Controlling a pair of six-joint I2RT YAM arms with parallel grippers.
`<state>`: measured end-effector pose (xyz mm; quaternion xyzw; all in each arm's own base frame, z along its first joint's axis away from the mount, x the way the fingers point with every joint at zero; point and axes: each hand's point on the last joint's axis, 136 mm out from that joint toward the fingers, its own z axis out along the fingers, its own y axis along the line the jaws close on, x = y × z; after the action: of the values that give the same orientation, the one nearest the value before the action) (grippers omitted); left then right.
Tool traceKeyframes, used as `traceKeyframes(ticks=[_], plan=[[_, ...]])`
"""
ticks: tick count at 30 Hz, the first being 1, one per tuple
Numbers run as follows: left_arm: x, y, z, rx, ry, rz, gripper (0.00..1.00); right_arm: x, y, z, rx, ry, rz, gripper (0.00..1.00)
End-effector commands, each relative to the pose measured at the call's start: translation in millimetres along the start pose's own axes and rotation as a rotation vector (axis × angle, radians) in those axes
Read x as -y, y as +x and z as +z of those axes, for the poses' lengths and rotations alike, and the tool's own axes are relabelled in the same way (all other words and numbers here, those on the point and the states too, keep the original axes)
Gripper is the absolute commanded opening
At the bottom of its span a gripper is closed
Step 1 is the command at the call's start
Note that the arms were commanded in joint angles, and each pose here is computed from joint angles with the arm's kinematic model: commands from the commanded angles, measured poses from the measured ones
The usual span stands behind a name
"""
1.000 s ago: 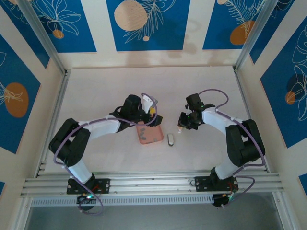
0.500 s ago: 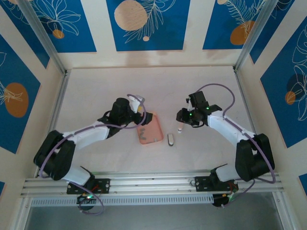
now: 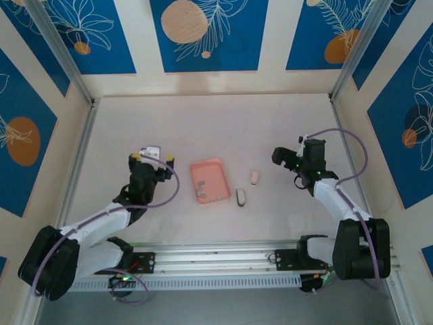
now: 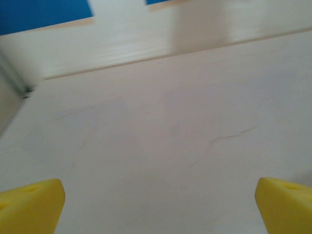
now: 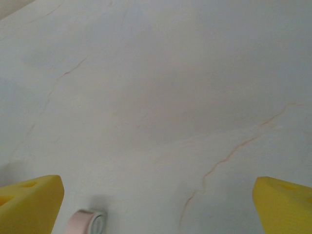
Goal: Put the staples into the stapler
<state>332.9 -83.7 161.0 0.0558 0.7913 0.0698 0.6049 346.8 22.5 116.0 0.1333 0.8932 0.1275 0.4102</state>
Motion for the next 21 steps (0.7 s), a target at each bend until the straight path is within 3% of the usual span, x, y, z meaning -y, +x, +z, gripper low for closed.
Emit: traceKeyframes(ticks=[1, 7, 11, 13, 16, 21], plan=[[-35.0, -14.9, -2.4, 0.096, -0.187, 0.045, 1.0, 0.6, -33.4, -0.4, 0.17, -0.005, -0.071, 0.99], [-38.4, 2.6, 13.0, 0.116, -0.249, 0.122, 1.0, 6.9, -35.8, 8.3, 0.228, 0.003, -0.112, 0.99], [-39.9, 6.1, 15.8, 0.193, -0.297, 0.168, 1.0, 6.7, -36.2, 13.2, 0.253, -0.005, -0.158, 0.99], [-40.1, 11.7, 22.9, 0.171, -0.308, 0.172, 1.0, 7.9, -36.7, 13.7, 0.271, -0.003, -0.175, 0.99], [-22.5, 17.7, 30.0, 0.17, -0.212, 0.222, 1.0, 8.6, -34.8, 14.0, 0.296, -0.014, -0.188, 0.99], [-22.4, 27.1, 29.5, 0.168, -0.146, 0.185, 1.0, 6.8, -27.5, 16.3, 0.306, -0.046, -0.204, 0.99]])
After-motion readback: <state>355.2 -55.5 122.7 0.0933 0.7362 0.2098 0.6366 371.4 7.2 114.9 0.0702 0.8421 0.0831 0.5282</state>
